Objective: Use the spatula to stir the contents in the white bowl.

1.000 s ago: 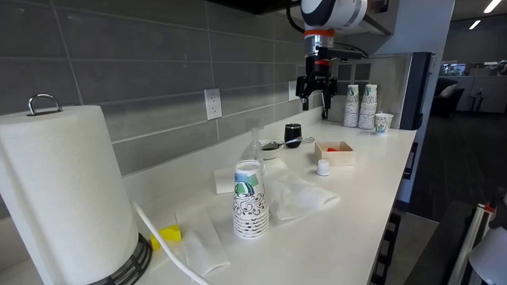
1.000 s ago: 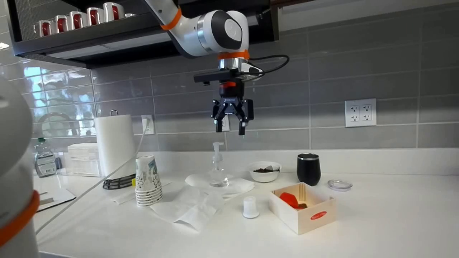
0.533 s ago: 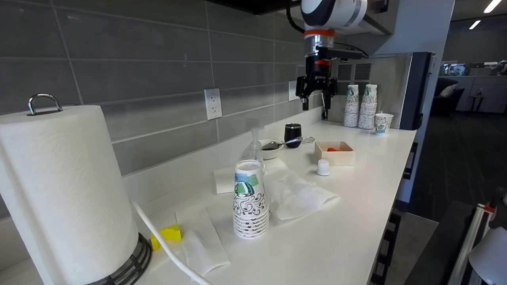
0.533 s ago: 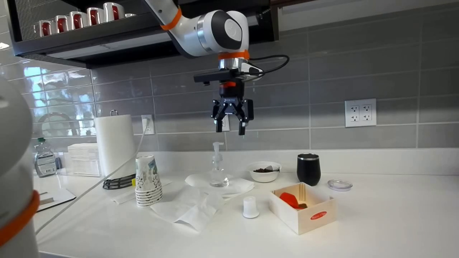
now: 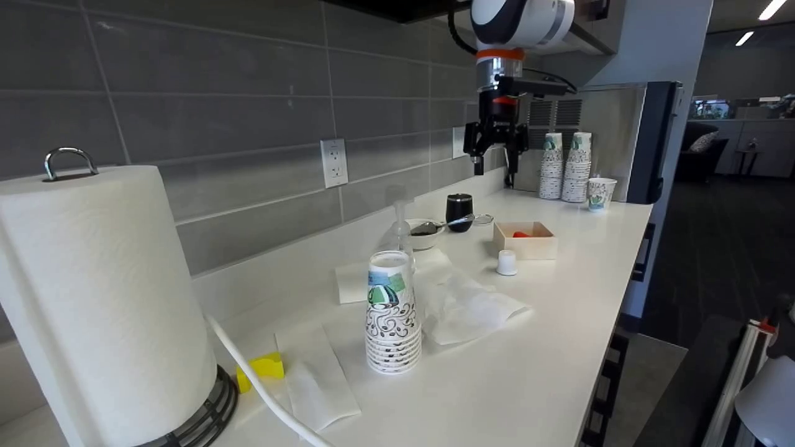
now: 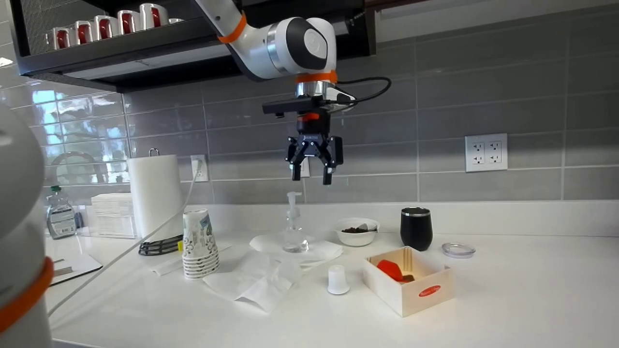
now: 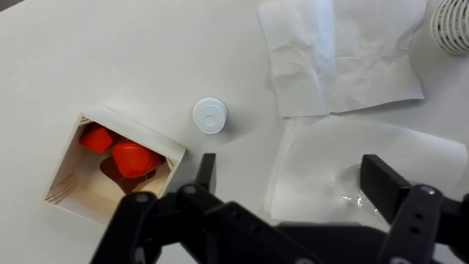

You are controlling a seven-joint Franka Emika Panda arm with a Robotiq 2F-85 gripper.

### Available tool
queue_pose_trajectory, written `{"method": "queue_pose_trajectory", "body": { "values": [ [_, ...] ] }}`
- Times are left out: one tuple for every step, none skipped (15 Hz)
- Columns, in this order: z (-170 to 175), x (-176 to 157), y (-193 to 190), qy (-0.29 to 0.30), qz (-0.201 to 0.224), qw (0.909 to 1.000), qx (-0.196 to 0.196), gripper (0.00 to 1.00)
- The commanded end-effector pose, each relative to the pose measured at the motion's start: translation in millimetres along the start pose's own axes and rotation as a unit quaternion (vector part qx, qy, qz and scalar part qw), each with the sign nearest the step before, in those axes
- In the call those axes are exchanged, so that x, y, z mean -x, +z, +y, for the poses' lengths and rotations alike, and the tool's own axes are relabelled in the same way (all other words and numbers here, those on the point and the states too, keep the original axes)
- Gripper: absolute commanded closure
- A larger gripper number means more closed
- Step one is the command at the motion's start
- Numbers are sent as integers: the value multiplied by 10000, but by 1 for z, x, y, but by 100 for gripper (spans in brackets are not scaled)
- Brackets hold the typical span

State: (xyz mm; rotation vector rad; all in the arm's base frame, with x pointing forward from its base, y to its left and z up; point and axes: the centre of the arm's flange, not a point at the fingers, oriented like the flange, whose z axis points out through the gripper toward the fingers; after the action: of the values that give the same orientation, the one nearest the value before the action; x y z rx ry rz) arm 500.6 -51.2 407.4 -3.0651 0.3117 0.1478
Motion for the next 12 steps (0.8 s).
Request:
{"method": "queue_pose_trajectory", "body": {
  "values": [
    [8,-15,14,-280,163,9994,105,0],
    [11,-20,17,-351,177,9991,166,0],
    [16,-26,20,-439,201,9986,204,0],
    [21,-32,23,-534,245,9980,245,0],
    [28,-41,26,-646,258,9972,291,0],
    [35,-50,28,-774,294,9960,339,0],
    [42,-61,31,-898,333,9947,360,0],
    [48,-70,32,-1027,383,9933,368,0],
    [54,-81,33,-1166,434,9916,359,0],
    [59,-91,35,-1289,479,9899,349,0],
    [63,-102,36,-1416,548,9877,365,0],
    [67,-111,38,-1540,601,9855,384,0]
  ]
}}
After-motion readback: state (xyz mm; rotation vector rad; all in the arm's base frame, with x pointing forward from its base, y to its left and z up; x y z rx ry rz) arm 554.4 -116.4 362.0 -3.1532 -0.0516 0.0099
